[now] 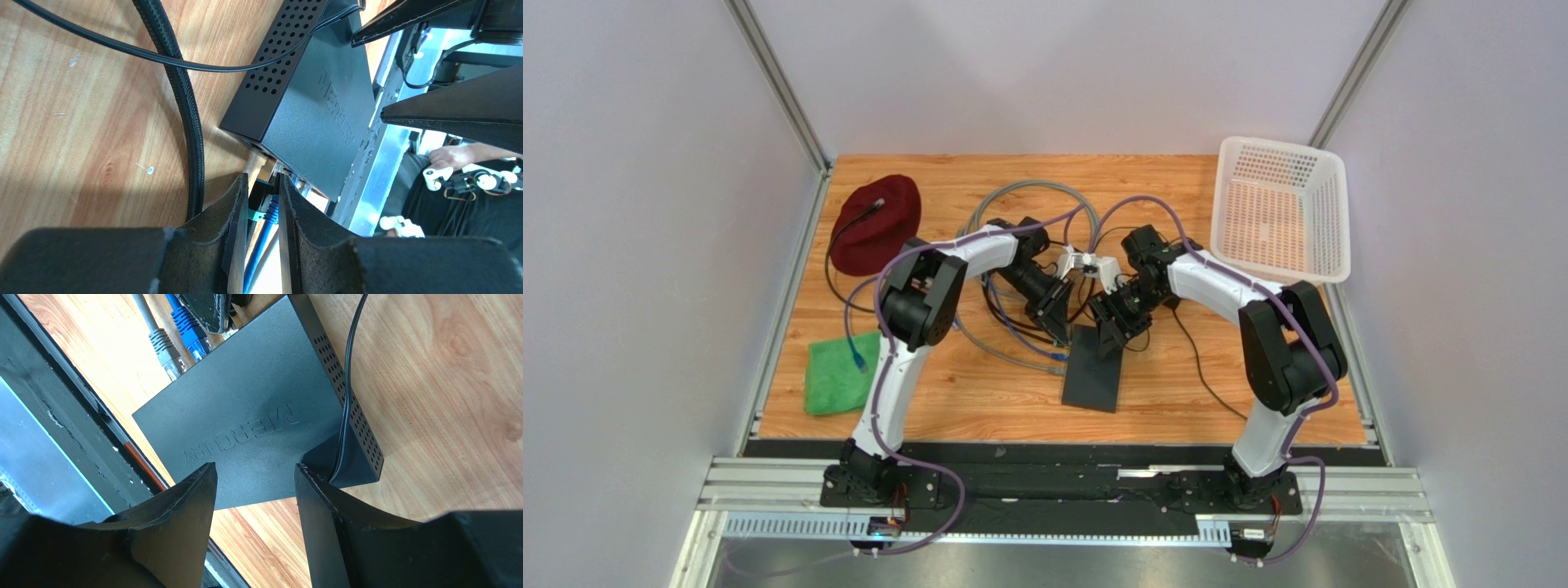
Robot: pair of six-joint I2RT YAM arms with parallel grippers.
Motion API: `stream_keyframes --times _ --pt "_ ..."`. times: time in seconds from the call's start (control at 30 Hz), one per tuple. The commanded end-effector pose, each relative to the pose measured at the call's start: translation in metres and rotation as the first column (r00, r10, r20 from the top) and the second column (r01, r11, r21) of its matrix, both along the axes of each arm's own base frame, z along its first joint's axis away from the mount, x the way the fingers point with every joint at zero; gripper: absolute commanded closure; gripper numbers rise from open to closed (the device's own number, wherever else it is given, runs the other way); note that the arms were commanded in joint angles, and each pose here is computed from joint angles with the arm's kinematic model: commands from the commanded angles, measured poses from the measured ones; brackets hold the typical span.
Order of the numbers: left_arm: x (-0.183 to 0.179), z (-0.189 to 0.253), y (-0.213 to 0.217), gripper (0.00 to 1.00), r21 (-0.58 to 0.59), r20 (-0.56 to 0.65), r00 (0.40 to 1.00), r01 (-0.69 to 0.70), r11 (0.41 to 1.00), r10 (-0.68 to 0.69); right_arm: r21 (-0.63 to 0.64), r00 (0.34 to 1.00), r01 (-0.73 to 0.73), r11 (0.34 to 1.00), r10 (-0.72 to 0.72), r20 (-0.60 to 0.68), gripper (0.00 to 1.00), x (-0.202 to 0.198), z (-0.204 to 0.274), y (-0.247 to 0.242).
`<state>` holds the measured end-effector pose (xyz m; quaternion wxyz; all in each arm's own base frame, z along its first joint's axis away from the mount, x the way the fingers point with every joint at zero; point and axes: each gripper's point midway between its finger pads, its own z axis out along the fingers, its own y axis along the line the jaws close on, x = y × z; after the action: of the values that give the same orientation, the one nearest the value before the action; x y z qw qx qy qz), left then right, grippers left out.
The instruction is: Pull the plug from the switch port
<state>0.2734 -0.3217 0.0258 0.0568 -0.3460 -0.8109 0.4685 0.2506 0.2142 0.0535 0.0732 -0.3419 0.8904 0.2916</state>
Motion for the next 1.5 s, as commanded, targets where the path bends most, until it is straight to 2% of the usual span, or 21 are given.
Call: stream_keyframes --times 0.0,0.23,0.53,0.73,0.83,0.97,1.03,1.27,1.33,1.47 --pt "0.013 0.006 -0.007 1.00 0.015 0.082 0.997 0.012 1.000 -0.013 0.006 0.999 0.012 1.000 -0.012 0.052 0.43 0.005 0.005 0.001" --pt "0.003 0.000 -0.005 1.00 0.022 0.044 0.999 0.015 1.000 -0.016 -0.038 0.999 0.019 0.999 -0.017 0.049 0.44 0.003 -0.006 -0.006" --pt "0.020 0.015 -0.006 1.00 0.004 0.108 0.994 0.028 1.000 -0.028 -0.104 0.998 0.030 0.994 -0.025 0.051 0.49 0.000 -0.020 -0.016" --pt "-0.007 0.001 0.006 1.00 0.016 0.053 0.998 0.036 0.999 -0.037 -0.154 0.999 0.030 0.988 -0.022 0.049 0.50 -0.004 -0.032 -0.023" --pt "0.000 0.005 0.007 1.00 0.018 0.080 0.995 0.055 0.998 -0.056 -0.162 0.999 0.031 0.986 -0.024 0.044 0.50 -0.005 -0.034 -0.022" --pt "0.028 0.017 0.001 1.00 0.015 0.149 0.987 0.063 0.998 -0.064 -0.170 0.999 0.019 0.985 -0.013 0.040 0.50 -0.005 -0.035 -0.021" --pt "0.030 0.014 0.002 1.00 0.021 0.143 0.988 0.061 0.998 -0.063 -0.172 0.999 0.012 0.985 -0.006 0.038 0.50 -0.005 -0.034 -0.021" --pt "-0.016 0.000 0.013 1.00 -0.004 0.059 0.994 0.090 0.996 -0.090 -0.170 0.999 0.017 0.985 -0.009 0.046 0.49 -0.004 -0.034 -0.022" --pt "-0.017 -0.001 0.015 1.00 0.000 0.057 0.993 0.100 0.995 -0.100 -0.167 0.999 0.016 0.986 -0.008 0.044 0.49 -0.005 -0.035 -0.021" --pt "0.009 0.010 0.011 1.00 -0.004 0.136 0.985 0.105 0.994 -0.103 -0.166 0.999 0.005 0.986 0.001 0.037 0.49 -0.004 -0.035 -0.020"
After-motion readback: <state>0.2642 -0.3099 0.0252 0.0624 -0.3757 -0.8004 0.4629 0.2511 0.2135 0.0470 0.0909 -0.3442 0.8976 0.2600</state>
